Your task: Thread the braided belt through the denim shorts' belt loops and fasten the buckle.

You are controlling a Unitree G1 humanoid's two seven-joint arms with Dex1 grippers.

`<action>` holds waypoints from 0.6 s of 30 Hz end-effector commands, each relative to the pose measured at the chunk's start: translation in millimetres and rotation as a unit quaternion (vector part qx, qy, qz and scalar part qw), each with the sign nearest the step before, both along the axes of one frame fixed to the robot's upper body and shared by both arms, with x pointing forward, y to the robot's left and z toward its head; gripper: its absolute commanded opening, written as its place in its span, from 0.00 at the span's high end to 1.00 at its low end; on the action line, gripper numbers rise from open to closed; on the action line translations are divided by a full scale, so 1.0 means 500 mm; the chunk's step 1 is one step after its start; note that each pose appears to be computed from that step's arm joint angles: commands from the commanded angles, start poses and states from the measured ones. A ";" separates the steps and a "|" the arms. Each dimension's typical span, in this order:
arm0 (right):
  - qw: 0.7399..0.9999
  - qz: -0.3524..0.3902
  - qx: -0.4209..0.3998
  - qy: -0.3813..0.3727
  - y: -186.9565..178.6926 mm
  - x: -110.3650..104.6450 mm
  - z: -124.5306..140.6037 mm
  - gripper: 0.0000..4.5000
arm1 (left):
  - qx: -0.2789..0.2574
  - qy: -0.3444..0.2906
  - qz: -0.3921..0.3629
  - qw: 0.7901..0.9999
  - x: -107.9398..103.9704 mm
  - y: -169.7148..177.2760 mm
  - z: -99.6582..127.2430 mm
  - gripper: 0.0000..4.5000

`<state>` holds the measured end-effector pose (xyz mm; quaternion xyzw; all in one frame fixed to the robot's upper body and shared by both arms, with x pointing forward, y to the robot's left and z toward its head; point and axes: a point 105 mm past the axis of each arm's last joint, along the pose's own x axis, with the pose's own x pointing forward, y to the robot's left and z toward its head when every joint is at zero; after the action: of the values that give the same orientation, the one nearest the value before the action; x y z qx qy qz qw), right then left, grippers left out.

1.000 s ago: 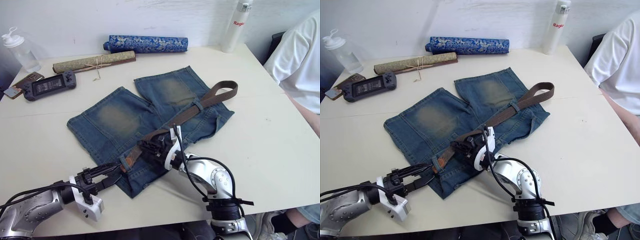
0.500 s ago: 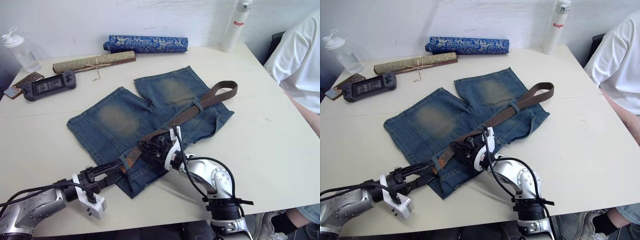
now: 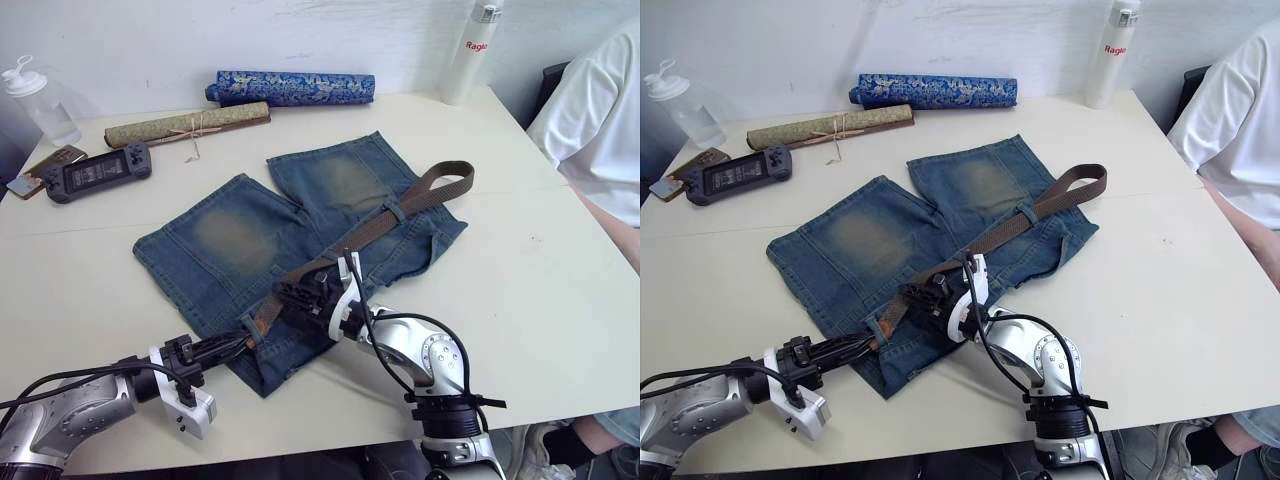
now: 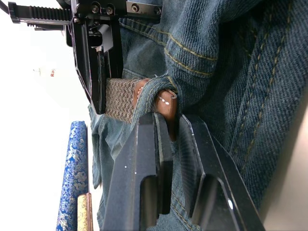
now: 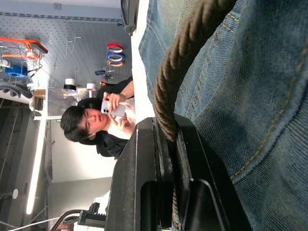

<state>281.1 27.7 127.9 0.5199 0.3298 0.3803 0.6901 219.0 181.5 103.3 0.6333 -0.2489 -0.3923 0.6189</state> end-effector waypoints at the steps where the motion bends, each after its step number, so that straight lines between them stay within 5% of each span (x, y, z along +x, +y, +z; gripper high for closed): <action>1: 0.999 0.028 -0.022 0.025 0.019 -0.018 -0.034 1.00 | -0.003 0.004 0.007 1.000 -0.003 0.001 0.000 0.99; 6: 0.999 0.023 -0.025 0.029 0.012 -0.014 -0.035 1.00 | -0.003 0.003 0.010 1.000 -0.004 0.002 -0.001 0.99; 10: 0.999 0.012 -0.024 0.019 -0.007 -0.006 -0.024 0.68 | -0.005 0.001 0.014 1.000 -0.004 0.005 0.001 0.99; 16: 0.999 -0.029 -0.040 -0.015 -0.073 0.006 0.004 0.06 | -0.027 -0.005 0.042 0.999 -0.009 0.030 0.015 0.99; 18: 0.996 -0.055 -0.053 -0.049 -0.112 0.012 0.024 0.06 | -0.030 -0.004 0.055 0.998 -0.010 0.043 0.017 0.99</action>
<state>279.5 -2.5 133.1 0.4829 0.3203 0.3758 0.7232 213.6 187.6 102.7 0.6221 -0.2364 -0.3716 0.6473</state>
